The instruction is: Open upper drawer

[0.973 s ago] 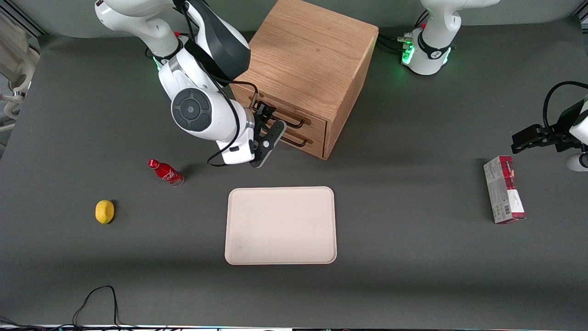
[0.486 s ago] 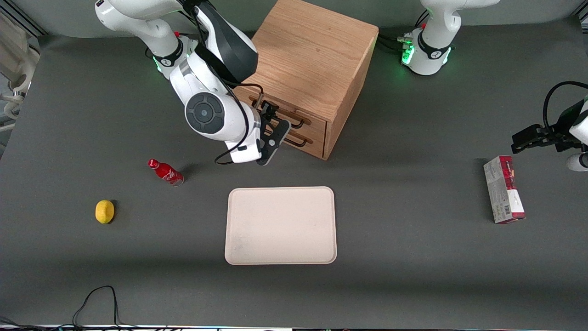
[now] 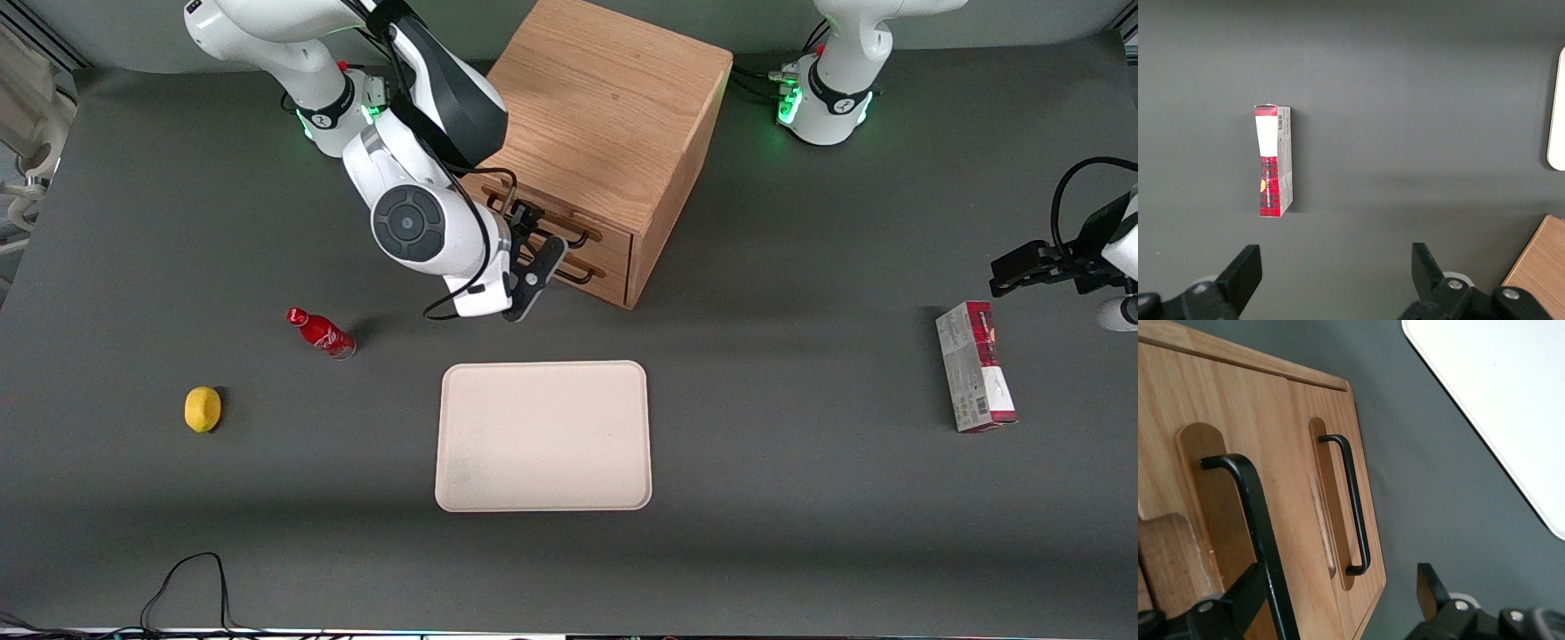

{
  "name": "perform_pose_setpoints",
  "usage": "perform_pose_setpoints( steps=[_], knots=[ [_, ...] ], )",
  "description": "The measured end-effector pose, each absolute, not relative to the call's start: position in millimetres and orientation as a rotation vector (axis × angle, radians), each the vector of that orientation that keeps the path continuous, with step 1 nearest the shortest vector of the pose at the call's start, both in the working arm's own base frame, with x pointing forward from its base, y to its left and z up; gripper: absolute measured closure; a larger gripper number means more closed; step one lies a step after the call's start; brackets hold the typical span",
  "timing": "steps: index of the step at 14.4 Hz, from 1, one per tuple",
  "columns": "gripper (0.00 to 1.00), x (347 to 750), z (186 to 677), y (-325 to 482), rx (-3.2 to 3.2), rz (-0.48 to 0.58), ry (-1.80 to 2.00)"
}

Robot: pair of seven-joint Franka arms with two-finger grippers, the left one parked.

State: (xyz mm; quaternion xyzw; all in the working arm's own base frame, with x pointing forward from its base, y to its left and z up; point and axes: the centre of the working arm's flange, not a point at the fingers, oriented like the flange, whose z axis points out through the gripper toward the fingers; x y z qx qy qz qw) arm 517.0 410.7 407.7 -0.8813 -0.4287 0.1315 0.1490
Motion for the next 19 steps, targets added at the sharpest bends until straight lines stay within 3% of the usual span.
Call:
perform_pose_setpoints(
  steps=[19],
  knots=[
    [0.00,505,395,418,-2.501,0.354,-1.304]
  ],
)
